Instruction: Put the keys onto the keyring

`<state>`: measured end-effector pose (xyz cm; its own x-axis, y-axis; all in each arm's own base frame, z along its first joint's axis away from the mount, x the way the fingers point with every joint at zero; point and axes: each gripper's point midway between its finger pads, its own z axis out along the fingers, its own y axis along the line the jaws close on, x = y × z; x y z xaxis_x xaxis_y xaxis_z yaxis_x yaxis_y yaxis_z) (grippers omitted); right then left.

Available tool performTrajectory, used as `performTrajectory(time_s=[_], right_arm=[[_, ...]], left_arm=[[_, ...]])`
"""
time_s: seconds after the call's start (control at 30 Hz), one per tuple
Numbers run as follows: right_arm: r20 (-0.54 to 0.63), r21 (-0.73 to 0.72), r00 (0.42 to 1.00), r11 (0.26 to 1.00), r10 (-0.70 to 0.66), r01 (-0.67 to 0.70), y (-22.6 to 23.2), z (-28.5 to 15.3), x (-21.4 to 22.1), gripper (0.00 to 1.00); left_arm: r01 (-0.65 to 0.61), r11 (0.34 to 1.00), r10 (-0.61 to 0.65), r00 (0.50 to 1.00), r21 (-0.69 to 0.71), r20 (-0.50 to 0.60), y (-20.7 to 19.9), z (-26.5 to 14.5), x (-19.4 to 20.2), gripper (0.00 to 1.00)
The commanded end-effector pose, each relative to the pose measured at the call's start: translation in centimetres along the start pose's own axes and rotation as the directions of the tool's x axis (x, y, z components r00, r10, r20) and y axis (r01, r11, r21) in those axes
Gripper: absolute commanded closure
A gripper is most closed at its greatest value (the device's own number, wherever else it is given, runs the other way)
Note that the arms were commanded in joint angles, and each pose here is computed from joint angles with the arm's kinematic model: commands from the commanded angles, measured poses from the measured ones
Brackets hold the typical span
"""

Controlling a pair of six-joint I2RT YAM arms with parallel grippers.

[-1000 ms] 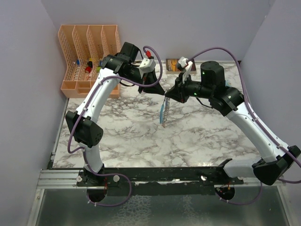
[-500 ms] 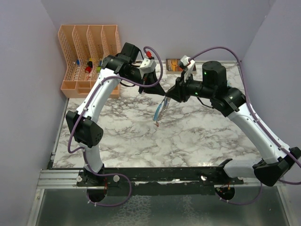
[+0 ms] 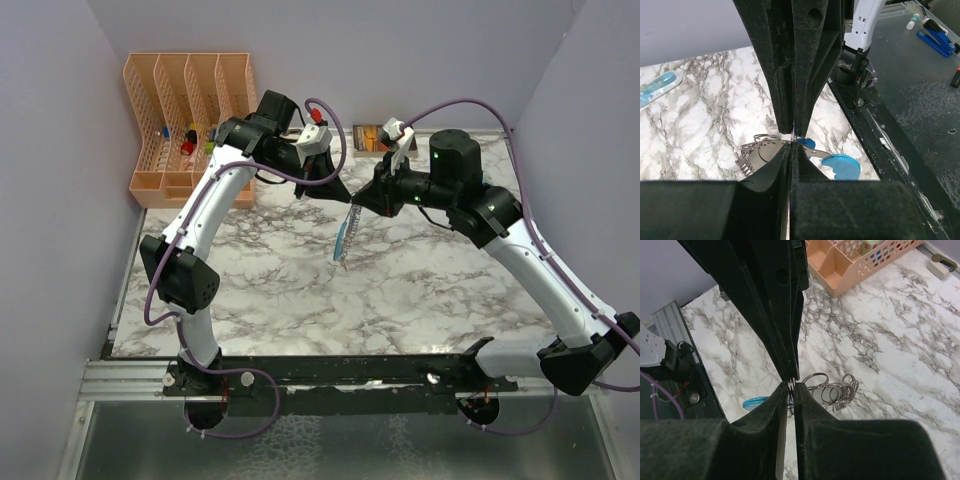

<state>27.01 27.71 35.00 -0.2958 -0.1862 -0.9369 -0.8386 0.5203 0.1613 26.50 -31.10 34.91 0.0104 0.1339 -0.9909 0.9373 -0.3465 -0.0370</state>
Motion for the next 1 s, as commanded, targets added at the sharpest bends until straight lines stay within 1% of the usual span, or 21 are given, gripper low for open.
performTrajectory(time_s=[0.0, 0.1, 0.27, 0.43, 0.67, 0.73, 0.83, 0.97], right_arm=[[0.023, 0.006, 1.0, 1.0, -0.016, 0.015, -0.1, -0.2, -0.8, 0.83], [0.027, 0.022, 0.999, 1.0, -0.018, 0.017, -0.3, -0.3, -0.8, 0.78], [0.024, 0.025, 1.0, 1.0, -0.017, 0.016, -0.3, -0.4, -0.6, 0.79], [0.018, 0.018, 1.0, 1.0, -0.015, 0.015, -0.3, -0.2, -0.2, 0.83], [0.011, 0.022, 1.0, 1.0, -0.007, 0.007, -0.5, 0.0, 0.1, 0.86], [0.015, 0.019, 1.0, 1.0, -0.011, 0.01, -0.4, 0.0, -0.1, 0.92], [0.012, 0.023, 1.0, 1.0, -0.01, 0.01, -0.6, 0.1, -0.1, 0.98], [-0.01, 0.038, 1.0, 0.999, 0.026, -0.025, -0.9, 0.5, 0.5, 0.99]], left_arm=[[-0.013, 0.999, 0.011, 0.999, 0.038, 0.053, -0.9, 0.3, -1.5, 1.0], [-0.012, 0.999, 0.01, 0.998, 0.039, 0.055, -0.9, 0.2, -1.5, 1.0], [-0.012, 0.999, 0.009, 0.998, 0.043, 0.061, -1.0, 0.2, -1.7, 1.0], [-0.012, 0.999, 0.009, 0.998, 0.045, 0.064, -1.1, 0.2, -1.8, 1.0], [-0.007, 0.999, 0.004, 0.998, 0.047, 0.065, -1.1, 0.3, -1.8, 1.0], [-0.004, 0.999, 0.001, 0.998, 0.049, 0.065, -1.1, 0.3, -1.7, 1.0], [-0.003, 0.999, -0.001, 0.998, 0.048, 0.066, -1.1, 0.3, -1.7, 1.0], [-0.001, 0.999, -0.002, 0.998, 0.044, 0.061, -0.9, 0.3, -1.7, 1.0]])
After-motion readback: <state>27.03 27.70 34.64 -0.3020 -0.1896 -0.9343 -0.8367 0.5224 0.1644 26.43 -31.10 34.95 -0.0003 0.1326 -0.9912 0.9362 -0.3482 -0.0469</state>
